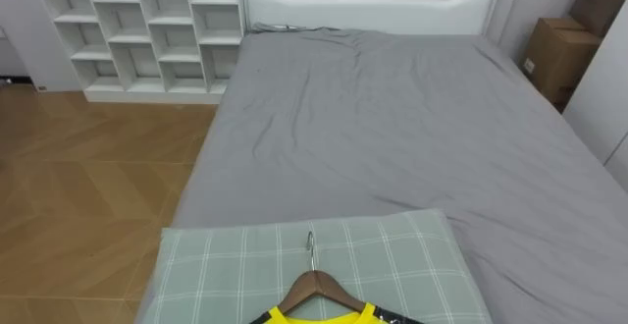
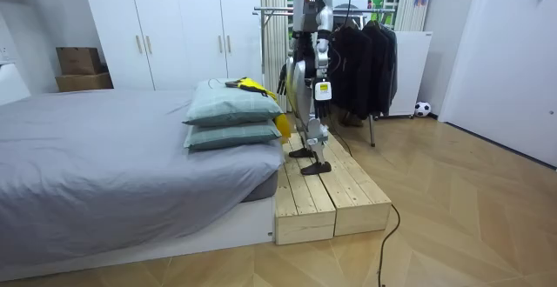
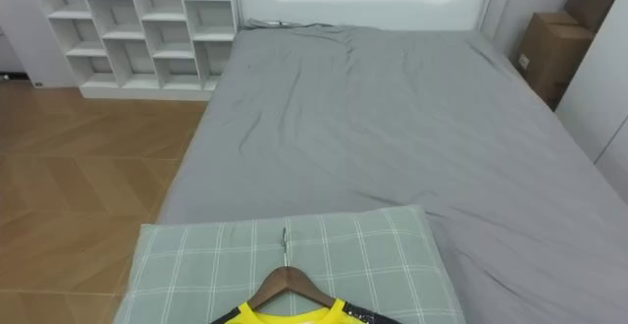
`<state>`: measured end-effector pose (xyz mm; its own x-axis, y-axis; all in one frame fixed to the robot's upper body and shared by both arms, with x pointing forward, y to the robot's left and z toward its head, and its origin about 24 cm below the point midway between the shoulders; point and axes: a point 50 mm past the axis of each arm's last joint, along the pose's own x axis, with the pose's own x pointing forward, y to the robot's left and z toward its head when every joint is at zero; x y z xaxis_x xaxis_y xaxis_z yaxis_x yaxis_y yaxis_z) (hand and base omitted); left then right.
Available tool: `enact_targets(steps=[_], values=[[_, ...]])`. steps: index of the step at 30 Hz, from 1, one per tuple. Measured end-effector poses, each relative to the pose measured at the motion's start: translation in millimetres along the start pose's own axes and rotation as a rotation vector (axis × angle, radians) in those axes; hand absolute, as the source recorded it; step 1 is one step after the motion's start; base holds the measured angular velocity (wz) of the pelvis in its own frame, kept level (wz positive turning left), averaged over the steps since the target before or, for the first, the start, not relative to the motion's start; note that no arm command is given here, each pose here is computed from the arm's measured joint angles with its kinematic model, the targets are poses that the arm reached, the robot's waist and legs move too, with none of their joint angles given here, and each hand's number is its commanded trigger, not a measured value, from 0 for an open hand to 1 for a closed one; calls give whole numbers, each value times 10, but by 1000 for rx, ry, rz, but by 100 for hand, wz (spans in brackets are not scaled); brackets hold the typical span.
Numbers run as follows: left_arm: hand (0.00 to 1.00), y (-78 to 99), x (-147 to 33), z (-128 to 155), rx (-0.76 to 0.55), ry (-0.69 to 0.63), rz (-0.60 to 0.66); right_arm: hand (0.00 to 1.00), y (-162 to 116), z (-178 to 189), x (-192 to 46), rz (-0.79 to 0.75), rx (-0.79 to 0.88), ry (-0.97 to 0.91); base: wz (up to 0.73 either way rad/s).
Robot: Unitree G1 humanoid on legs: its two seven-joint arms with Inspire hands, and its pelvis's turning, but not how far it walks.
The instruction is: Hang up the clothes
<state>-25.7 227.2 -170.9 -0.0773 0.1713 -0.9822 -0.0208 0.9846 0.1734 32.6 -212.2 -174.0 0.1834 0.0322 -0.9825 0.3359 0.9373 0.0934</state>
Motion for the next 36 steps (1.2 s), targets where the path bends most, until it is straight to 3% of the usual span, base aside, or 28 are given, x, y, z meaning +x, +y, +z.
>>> enact_targets(steps=[36], values=[[0, 11, -2, -13, -32, -18, 45, 0, 3, 0, 0, 7, 49, -12, 0]])
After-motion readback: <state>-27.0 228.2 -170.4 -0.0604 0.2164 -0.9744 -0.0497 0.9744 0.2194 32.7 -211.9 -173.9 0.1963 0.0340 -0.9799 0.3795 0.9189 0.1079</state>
